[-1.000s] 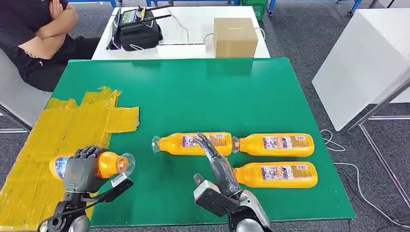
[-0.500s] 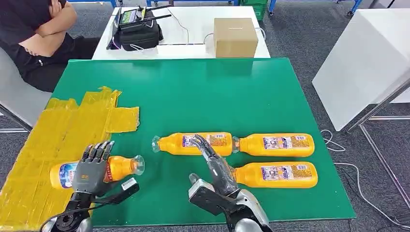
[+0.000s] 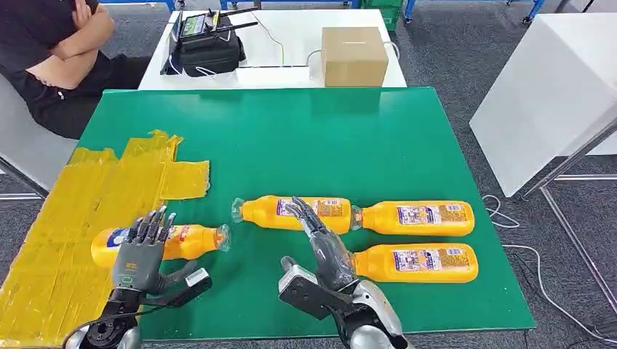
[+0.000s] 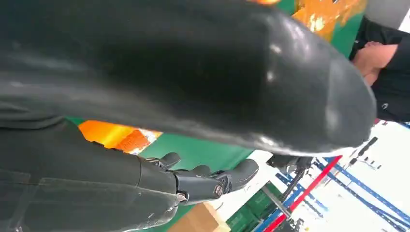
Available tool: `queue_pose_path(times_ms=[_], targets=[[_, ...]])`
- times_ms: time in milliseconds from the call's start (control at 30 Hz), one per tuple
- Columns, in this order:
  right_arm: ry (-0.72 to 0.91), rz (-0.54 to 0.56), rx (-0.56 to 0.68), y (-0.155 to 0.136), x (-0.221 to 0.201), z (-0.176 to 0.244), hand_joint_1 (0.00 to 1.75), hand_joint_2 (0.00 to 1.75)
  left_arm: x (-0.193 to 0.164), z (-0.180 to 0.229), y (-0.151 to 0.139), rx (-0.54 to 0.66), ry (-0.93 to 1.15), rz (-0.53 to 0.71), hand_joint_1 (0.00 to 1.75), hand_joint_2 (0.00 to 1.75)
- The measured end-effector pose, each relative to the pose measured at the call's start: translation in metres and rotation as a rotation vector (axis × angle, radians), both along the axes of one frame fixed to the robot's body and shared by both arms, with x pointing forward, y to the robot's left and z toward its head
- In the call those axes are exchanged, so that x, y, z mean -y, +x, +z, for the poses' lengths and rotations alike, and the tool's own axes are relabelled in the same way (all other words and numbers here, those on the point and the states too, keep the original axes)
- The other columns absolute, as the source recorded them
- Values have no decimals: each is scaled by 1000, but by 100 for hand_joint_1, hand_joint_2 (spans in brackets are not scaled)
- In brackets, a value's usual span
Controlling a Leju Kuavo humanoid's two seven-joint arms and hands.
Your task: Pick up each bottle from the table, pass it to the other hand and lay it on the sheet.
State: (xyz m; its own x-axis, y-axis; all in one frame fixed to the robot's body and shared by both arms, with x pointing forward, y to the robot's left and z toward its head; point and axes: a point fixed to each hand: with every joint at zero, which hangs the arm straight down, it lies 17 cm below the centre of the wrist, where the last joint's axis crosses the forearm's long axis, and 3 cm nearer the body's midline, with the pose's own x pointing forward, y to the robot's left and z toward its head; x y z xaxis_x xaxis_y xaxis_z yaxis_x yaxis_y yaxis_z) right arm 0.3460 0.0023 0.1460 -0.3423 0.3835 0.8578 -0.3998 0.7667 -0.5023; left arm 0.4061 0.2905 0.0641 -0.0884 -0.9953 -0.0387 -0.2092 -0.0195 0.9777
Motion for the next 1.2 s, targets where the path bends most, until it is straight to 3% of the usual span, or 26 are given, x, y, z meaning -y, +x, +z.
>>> queue_pose_path(times_ms=[33, 233, 533, 633, 700, 767, 867, 933, 1033, 1200], targets=[[-15, -11, 8, 1, 1, -1, 0, 175, 0, 0, 0, 2, -1, 1, 0, 0], [-187, -105, 69, 15, 15, -12, 0, 175, -1, 12, -2, 58, -16, 18, 0, 0], [-234, -127, 39, 21, 24, -32, 0, 175, -2, 17, -8, 99, -41, 21, 0, 0], [-257, -149, 35, 24, 30, -36, 0, 175, -2, 30, -10, 154, -143, 20, 0, 0], [-288, -182, 36, 28, 38, -39, 0, 175, -4, 38, -10, 168, -293, 28, 0, 0], [-345, -227, 40, 34, 53, -45, 0, 175, 1, 45, -11, 162, -603, 2, 0, 0], [-463, -289, 51, 44, 82, -57, 0, 175, 27, 68, -18, 158, -1183, -126, 0, 0], [-509, -301, 40, 53, 95, -62, 0, 175, 46, 84, -25, 153, -1407, -202, 0, 0], [-561, -300, 24, 65, 105, -69, 0, 175, 61, 107, -32, 161, -1583, -287, 0, 0], [-600, -296, 27, 84, 107, -66, 0, 175, 68, 132, -36, 195, -1677, -345, 0, 0]])
